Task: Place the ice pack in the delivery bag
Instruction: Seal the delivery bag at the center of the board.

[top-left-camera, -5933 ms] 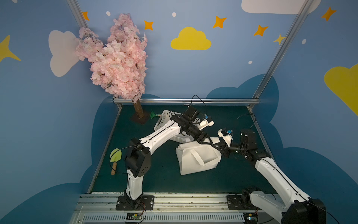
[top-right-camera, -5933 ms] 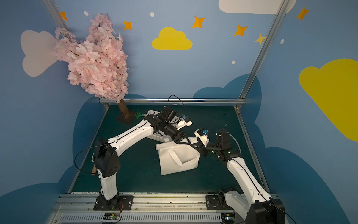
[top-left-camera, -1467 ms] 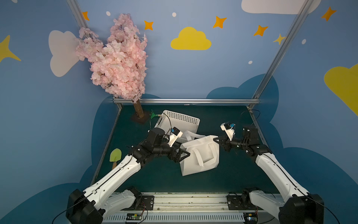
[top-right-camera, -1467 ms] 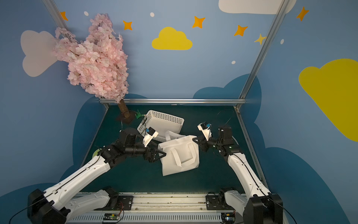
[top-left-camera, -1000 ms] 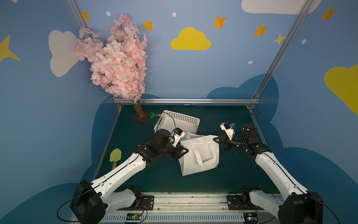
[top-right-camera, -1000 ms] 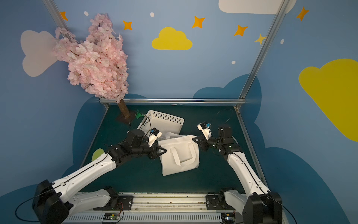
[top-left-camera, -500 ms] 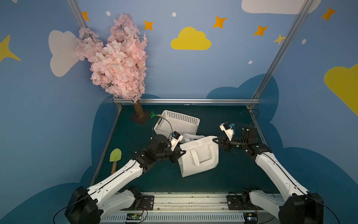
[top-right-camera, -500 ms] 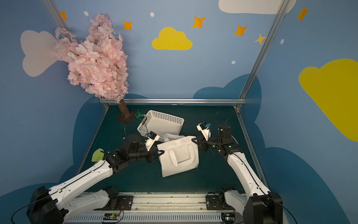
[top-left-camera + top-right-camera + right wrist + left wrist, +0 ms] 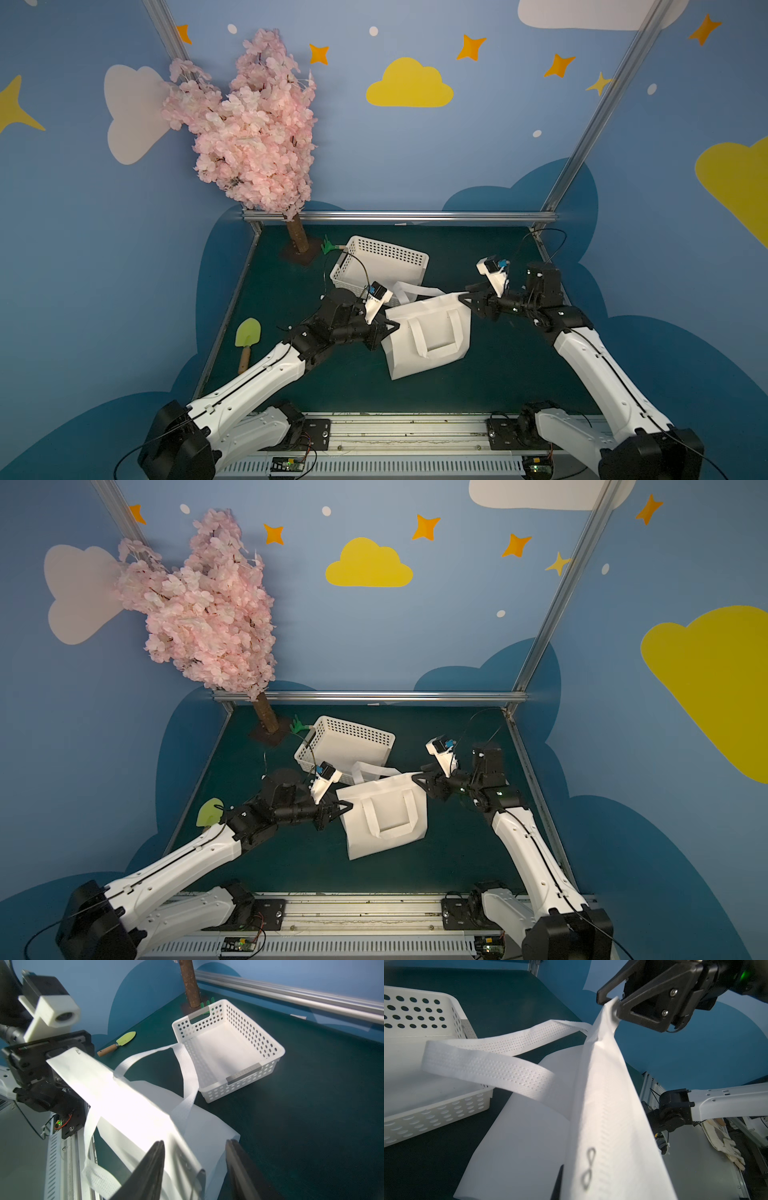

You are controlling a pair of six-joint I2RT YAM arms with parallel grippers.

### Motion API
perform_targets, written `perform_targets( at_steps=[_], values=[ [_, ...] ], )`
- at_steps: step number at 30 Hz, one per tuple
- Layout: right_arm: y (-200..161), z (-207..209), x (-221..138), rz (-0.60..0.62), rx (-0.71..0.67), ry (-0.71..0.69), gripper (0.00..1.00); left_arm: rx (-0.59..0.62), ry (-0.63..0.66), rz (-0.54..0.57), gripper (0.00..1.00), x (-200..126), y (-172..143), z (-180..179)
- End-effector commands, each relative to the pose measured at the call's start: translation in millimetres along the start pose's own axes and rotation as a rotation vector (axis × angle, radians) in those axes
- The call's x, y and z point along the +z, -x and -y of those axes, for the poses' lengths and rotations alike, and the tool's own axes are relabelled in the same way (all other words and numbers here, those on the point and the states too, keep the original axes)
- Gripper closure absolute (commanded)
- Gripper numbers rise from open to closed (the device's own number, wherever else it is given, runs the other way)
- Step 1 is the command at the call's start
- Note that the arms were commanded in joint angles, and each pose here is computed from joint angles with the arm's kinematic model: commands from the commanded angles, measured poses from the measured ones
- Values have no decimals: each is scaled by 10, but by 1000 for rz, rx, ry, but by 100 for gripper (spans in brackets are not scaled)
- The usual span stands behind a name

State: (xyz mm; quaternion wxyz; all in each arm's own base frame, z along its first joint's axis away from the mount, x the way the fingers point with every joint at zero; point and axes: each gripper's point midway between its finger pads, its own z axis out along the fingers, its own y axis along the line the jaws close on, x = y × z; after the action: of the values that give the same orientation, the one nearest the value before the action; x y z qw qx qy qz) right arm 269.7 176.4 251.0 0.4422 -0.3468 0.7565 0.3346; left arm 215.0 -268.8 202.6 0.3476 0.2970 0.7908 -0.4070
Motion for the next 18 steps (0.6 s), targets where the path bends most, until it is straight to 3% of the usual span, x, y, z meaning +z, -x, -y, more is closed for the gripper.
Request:
perform_targets(
  at_steps=[1, 5, 12, 18],
  values=[
    [314, -88, -207, 65, -106, -45, 39, 70, -43, 37, 97, -38, 101, 98],
    [527, -335, -238, 70, -144, 69, 38, 101, -70, 37, 97, -28, 91, 136],
    [673, -788, 54, -16, -252, 276, 42, 131, -115, 16, 97, 12, 65, 184],
    [545, -1134, 353, -141, -308, 431, 43, 149, -134, 11, 97, 5, 74, 220]
  ],
)
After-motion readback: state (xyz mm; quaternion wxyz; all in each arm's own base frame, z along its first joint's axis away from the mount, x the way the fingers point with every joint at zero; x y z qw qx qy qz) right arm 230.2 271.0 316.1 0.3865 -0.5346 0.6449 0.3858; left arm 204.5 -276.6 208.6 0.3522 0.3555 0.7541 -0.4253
